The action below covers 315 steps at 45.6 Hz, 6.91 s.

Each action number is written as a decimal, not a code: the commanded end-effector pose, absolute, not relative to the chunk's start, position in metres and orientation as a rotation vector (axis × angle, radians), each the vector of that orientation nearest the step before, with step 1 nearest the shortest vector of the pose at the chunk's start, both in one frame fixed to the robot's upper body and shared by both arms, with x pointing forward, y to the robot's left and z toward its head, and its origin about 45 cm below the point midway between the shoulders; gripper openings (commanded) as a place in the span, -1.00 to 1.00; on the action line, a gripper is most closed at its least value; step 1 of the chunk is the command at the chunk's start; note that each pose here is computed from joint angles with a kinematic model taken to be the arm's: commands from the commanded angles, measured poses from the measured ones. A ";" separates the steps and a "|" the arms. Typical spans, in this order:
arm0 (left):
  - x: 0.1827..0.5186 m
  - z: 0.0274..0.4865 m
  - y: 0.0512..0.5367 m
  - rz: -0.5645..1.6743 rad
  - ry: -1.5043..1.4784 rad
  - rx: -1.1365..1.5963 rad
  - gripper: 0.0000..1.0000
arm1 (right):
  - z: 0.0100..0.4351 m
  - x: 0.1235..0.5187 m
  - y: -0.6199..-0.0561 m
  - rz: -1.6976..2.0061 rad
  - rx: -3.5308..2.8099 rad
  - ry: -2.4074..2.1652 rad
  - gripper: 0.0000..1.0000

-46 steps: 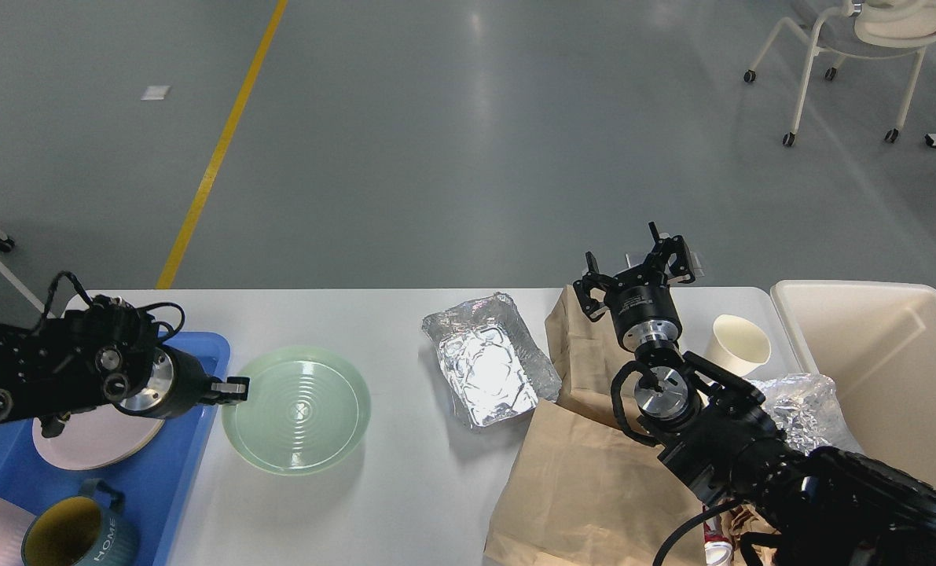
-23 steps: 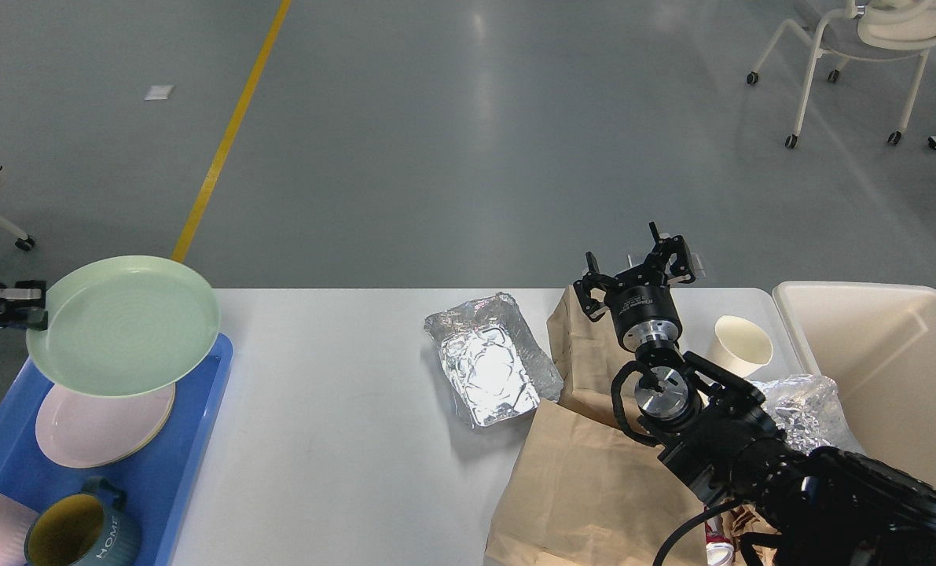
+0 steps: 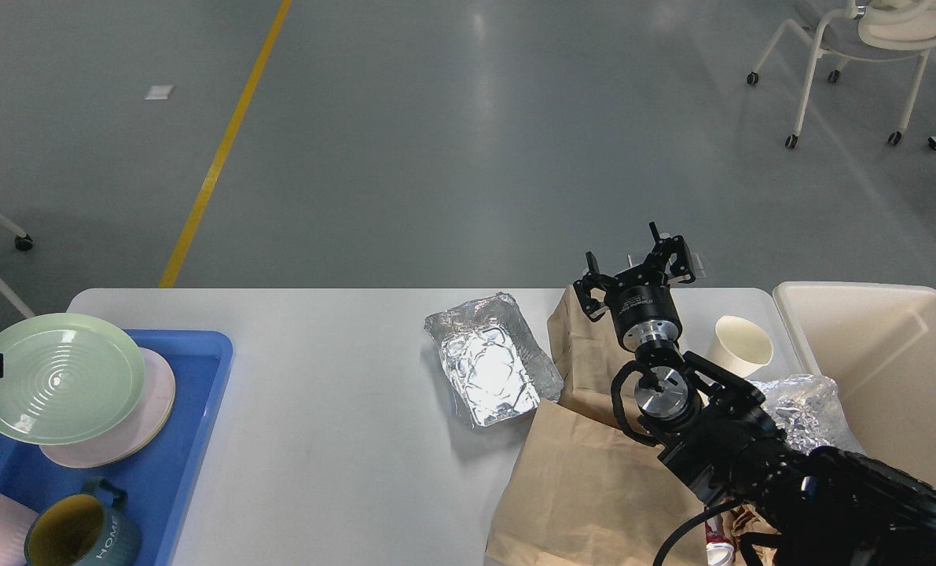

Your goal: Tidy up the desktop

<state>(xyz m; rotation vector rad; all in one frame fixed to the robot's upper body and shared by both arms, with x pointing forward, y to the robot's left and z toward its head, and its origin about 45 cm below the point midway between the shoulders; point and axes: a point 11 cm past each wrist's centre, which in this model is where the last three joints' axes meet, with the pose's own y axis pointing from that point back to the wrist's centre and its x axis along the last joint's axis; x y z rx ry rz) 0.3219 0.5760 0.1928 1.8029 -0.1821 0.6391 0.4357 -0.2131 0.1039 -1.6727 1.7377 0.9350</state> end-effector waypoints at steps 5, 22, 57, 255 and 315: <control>0.326 0.161 0.565 0.630 -0.182 1.813 -1.00 | 0.104 0.436 -0.213 0.935 -1.673 1.738 1.00; 0.321 0.148 0.563 0.620 -0.191 1.796 0.10 | 0.104 0.436 -0.213 0.936 -1.673 1.736 1.00; 0.419 0.429 0.529 1.157 -0.289 0.780 0.87 | 0.104 0.436 -0.213 0.935 -1.673 1.738 1.00; 0.405 0.146 0.405 1.304 0.546 -0.317 1.00 | 0.314 0.529 -0.265 0.475 -1.751 1.451 1.00; 0.405 0.146 0.405 1.304 0.546 -0.319 1.00 | 0.379 0.495 -0.271 -0.810 -3.857 1.271 1.00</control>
